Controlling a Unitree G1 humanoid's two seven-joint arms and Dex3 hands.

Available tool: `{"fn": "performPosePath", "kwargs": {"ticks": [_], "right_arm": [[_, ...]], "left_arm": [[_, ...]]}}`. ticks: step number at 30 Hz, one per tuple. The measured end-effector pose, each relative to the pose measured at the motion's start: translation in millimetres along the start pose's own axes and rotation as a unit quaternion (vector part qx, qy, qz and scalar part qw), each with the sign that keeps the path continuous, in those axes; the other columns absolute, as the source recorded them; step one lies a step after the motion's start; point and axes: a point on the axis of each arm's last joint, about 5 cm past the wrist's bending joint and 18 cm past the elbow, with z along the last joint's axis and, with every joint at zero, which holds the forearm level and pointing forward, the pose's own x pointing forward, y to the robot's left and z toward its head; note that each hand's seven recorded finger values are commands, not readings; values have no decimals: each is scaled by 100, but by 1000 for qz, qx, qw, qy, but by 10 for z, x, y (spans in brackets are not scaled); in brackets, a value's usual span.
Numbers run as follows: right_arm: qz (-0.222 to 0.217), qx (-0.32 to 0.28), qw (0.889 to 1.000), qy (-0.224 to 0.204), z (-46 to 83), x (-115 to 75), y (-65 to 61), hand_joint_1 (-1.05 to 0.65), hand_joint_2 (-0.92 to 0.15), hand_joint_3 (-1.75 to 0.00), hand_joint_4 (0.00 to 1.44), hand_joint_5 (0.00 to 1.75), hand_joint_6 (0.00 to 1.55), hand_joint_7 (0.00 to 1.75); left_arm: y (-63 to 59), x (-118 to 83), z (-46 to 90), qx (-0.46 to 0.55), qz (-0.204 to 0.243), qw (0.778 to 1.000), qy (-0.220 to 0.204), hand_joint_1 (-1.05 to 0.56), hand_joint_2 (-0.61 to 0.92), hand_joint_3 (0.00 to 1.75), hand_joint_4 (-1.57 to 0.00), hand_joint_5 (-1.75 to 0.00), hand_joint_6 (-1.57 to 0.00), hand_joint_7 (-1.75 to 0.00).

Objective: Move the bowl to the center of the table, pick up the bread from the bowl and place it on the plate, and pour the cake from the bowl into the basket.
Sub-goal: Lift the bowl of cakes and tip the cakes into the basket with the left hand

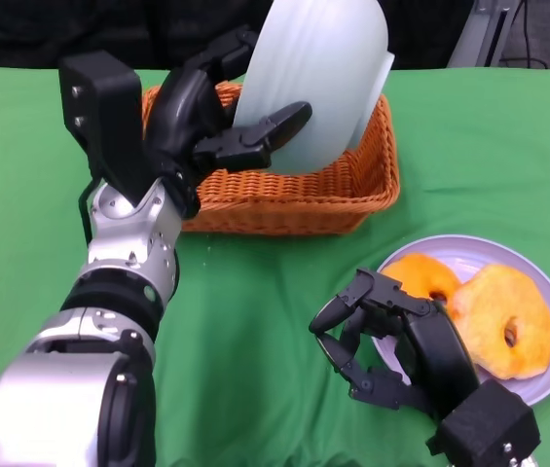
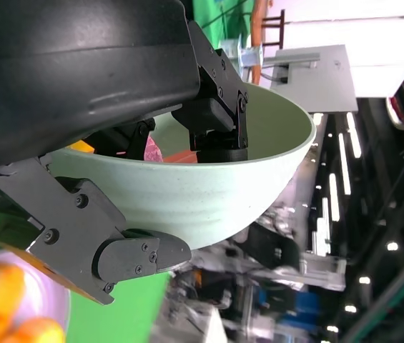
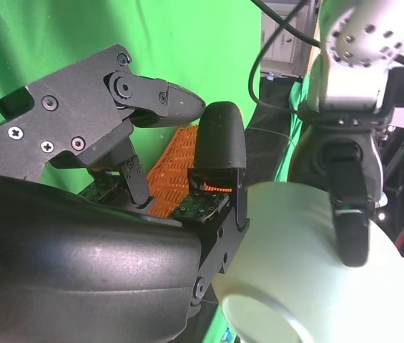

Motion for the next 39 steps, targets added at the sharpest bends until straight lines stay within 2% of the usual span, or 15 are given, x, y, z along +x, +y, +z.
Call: {"fn": "performPosePath", "kwargs": {"ticks": [8, 15, 24, 28, 39], "right_arm": [[-2, -1, 1000, -7, -20, -4, 8, -32, -64, -70, 79, 175, 66, 140], [1, -13, 1000, -8, -39, -16, 25, -34, -65, -69, 80, 175, 67, 139], [0, -12, 1000, -15, -39, 3, 32, -32, -65, -68, 78, 175, 69, 135], [0, -12, 1000, -15, -39, 3, 36, -33, -65, -68, 78, 175, 70, 134], [12, -6, 1000, -13, -64, 0, 64, -31, -64, -68, 79, 175, 70, 133]], "left_arm": [[-14, 79, 30, -137, -1, 991, 7, -9, 71, 100, -72, -175, -70, -155], [-8, 60, -25, -206, 15, 978, 16, -9, 74, 100, -70, -175, -66, -163], [-21, 87, -14, -242, 17, 970, 18, -11, 75, 98, -69, -175, -64, -163], [-21, 69, -52, -268, 23, 963, 27, -12, 75, 98, -69, -175, -67, -157], [-27, 62, -79, -293, 20, 955, 36, -12, 70, 104, -70, -175, -72, -154]]}}
